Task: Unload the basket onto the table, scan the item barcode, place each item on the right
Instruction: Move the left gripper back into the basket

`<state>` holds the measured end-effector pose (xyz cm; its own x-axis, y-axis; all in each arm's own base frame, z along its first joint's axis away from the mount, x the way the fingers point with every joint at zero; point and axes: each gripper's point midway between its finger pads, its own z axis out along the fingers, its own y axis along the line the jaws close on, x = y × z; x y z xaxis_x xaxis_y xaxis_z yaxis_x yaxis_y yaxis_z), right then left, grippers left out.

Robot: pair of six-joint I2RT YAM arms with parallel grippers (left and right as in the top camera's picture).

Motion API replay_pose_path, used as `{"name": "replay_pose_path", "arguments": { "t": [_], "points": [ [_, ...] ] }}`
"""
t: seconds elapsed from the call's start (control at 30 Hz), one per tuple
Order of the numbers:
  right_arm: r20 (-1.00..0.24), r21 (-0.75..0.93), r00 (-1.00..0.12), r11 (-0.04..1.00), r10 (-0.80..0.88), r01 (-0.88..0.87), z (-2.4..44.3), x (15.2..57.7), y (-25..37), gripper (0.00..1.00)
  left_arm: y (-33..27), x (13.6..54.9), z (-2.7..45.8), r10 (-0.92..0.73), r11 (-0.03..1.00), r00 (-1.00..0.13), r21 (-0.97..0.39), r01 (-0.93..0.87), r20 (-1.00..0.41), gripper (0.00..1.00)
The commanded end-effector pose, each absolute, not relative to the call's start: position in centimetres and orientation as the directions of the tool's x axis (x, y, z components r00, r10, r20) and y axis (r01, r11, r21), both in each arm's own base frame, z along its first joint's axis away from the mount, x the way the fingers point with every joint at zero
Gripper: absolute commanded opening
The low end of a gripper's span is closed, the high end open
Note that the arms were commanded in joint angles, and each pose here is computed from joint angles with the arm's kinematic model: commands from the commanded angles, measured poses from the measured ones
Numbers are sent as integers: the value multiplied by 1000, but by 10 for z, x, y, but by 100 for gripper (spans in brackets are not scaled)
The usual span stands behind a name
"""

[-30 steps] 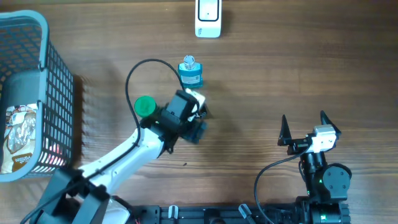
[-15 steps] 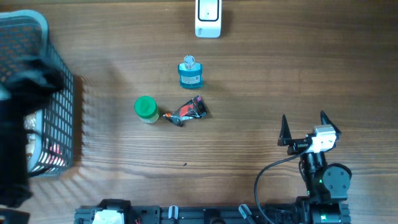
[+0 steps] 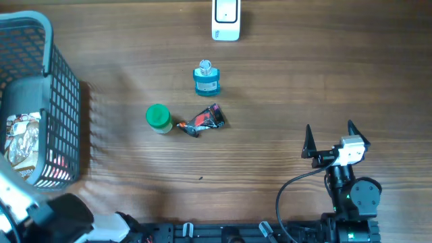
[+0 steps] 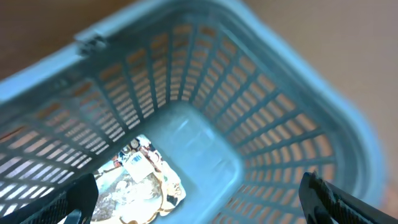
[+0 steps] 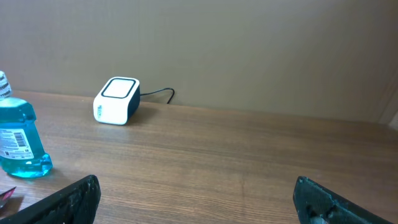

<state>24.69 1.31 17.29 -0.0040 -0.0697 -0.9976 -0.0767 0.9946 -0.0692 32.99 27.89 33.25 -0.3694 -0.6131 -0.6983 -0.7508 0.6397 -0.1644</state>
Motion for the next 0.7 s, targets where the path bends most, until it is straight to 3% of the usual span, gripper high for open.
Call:
{"name": "replay_pose_path", "arguments": {
  "t": [0.0,0.2,0.3,0.67],
  "points": [
    [-997,-78,3,995,-78,-69,174,247,12,100,275,341,279,-520,772,-597,-37,-635,-611,100],
    [-997,-77,3,995,-77,-69,174,247,12,100,275,317,149,-451,843,-808,115,-525,-380,100],
    [-997,-77,3,995,-77,-69,174,247,12,100,270,307,108,-384,879,-863,157,-451,-328,100],
    [-997,-77,3,995,-77,-69,174,247,12,100,296,287,69,-277,863,-933,367,-347,-232,100]
  ]
}}
